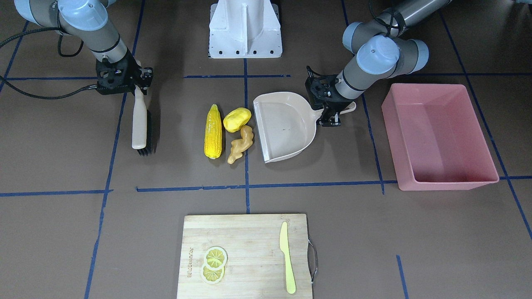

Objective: Sweep and dump trash into bin
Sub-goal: 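Grasp the beige dustpan handle with the left gripper, then pull the dustpan toward the vegetables with the left gripper while the right brings the brush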

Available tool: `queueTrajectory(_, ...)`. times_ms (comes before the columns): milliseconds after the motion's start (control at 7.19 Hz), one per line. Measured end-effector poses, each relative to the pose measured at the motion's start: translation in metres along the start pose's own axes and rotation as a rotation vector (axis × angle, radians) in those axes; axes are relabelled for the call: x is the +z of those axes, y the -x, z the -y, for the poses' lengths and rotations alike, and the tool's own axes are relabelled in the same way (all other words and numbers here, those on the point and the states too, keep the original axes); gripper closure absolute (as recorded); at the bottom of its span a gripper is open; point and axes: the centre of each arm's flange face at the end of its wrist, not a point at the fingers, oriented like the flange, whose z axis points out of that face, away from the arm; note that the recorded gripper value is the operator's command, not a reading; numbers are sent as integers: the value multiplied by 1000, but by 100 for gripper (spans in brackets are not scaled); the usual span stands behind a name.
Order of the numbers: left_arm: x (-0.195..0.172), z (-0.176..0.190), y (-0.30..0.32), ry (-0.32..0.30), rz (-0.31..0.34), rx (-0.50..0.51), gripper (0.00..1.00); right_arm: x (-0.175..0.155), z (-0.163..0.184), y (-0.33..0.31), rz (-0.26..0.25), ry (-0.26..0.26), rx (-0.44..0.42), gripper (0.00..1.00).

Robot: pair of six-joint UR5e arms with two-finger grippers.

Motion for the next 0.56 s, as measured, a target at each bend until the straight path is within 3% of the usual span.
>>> queueTrajectory(556, -12, 2, 9, -5, 21, 31, 100, 0, 0, 0, -2, -2, -1, 100)
